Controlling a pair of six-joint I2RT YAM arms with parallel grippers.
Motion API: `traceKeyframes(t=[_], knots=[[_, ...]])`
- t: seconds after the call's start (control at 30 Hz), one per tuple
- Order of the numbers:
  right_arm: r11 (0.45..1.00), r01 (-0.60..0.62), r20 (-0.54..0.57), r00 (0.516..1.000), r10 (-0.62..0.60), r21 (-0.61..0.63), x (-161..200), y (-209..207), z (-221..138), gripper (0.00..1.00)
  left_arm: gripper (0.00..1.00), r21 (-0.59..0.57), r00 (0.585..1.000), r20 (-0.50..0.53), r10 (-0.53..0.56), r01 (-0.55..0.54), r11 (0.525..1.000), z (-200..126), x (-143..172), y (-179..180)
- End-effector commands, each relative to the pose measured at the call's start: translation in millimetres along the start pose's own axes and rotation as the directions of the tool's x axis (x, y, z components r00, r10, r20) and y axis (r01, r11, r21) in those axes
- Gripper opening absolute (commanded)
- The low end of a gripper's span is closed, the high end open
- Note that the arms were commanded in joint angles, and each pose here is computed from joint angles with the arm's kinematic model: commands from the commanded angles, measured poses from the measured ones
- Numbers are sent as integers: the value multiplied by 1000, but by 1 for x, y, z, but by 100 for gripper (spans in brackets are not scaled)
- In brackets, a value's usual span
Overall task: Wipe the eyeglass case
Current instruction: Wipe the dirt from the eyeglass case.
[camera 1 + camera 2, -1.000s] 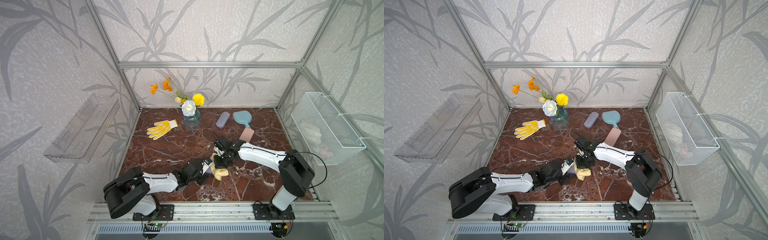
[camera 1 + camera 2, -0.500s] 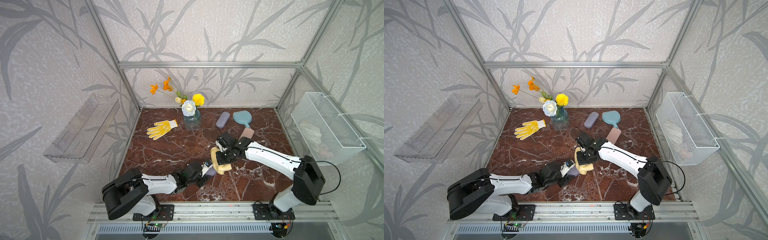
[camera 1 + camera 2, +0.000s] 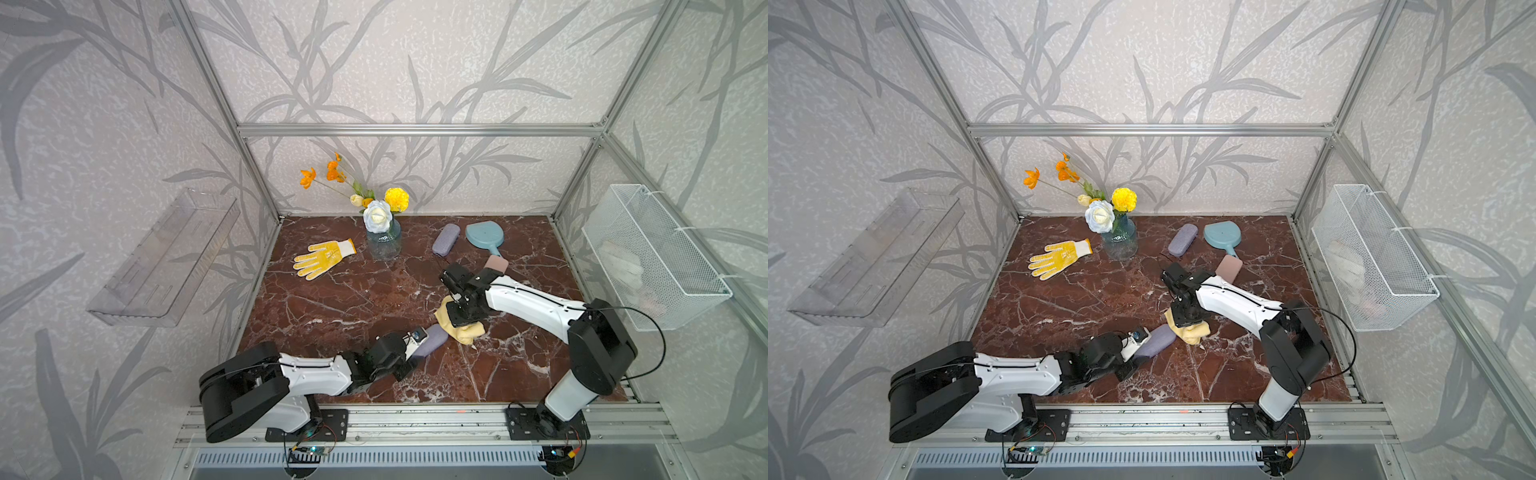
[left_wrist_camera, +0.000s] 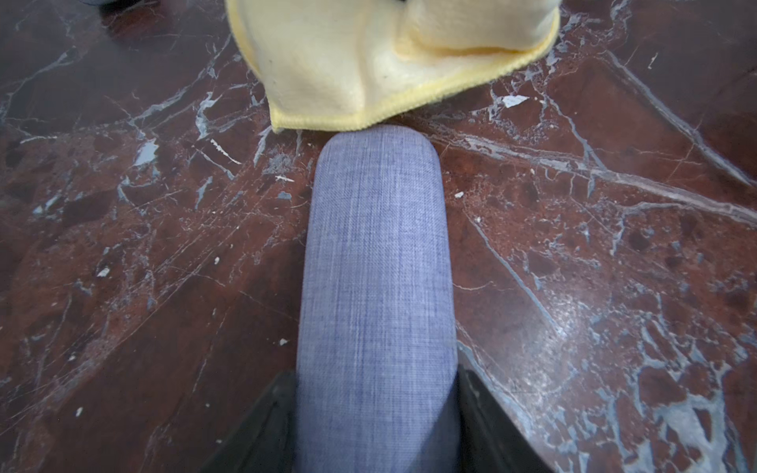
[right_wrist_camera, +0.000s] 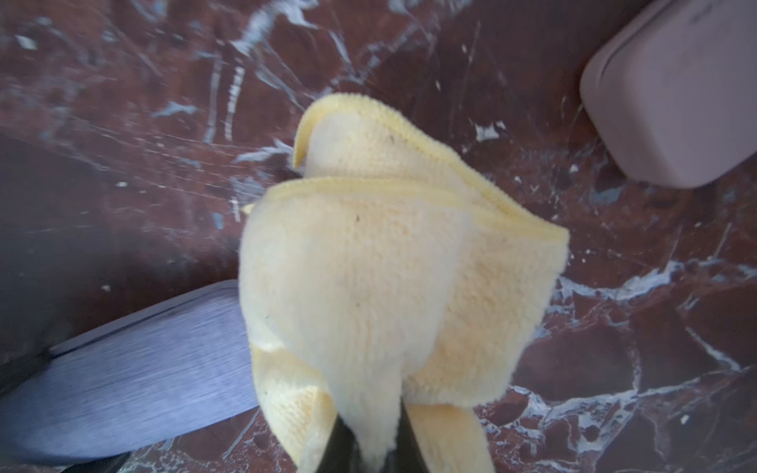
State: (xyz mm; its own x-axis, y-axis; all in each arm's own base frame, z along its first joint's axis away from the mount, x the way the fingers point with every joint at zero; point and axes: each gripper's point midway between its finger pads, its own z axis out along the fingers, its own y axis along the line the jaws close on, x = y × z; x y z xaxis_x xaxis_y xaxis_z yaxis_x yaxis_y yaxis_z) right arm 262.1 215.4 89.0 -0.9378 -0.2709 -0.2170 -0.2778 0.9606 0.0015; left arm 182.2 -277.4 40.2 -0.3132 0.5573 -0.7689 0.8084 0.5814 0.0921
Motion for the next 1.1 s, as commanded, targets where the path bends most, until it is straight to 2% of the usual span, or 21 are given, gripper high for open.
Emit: traceKeyframes(t=[0.0,0.07,0.17,0.23,0.3,0.37,0.43,0.53,0.57,0.63,0.7,0.77,0.8,0.9,1.0,1.07], knots=[[988,18,10,1000,-17,-155,3,32,-26,0,44,-85,998,16,58,-56,995,-5,-7,8],[951,-30,-42,999,18,-307,10,69,-26,0,44,-128,996,17,86,-84,988,-7,-9,9],[891,-85,-110,993,40,-446,19,110,-18,0,44,-175,993,18,118,-114,978,-9,-11,10],[850,-149,-164,984,74,-505,23,126,-10,0,44,-189,992,19,127,-121,974,-9,-13,9],[839,-177,-205,975,79,-515,29,129,3,0,44,-188,991,21,132,-125,974,-9,-13,6],[869,-190,-245,966,82,-457,38,113,24,0,44,-180,991,23,133,-127,975,-7,-13,4],[914,-187,-258,961,96,-359,42,79,39,0,44,-182,990,19,137,-131,975,-6,-13,2],[996,-70,-184,981,61,-46,37,6,43,0,44,-182,990,23,138,-131,975,-6,-12,1],[998,-16,-154,988,26,65,34,-14,38,0,43,-181,990,25,137,-131,975,-6,-12,0],[979,52,-97,995,-33,199,23,-35,22,0,43,-181,990,29,135,-128,975,-6,-13,0],[967,89,-31,996,-84,240,11,-34,1,0,42,-172,990,33,135,-128,977,-6,-13,-1],[979,104,41,993,-113,176,4,-15,-18,0,41,-160,991,41,127,-119,980,-6,-13,-3],[991,96,69,992,-103,98,2,1,-25,0,40,-159,992,49,117,-108,981,-6,-14,-3],[984,-5,27,1000,10,-180,12,47,-30,0,40,-114,993,55,101,-95,989,-5,-15,-7],[889,-156,-89,987,131,-430,23,94,-22,0,40,-82,996,49,79,-75,994,-3,-15,-7],[831,-232,-158,972,176,-505,27,111,-13,0,40,-76,997,43,63,-60,995,-3,-14,-4]])
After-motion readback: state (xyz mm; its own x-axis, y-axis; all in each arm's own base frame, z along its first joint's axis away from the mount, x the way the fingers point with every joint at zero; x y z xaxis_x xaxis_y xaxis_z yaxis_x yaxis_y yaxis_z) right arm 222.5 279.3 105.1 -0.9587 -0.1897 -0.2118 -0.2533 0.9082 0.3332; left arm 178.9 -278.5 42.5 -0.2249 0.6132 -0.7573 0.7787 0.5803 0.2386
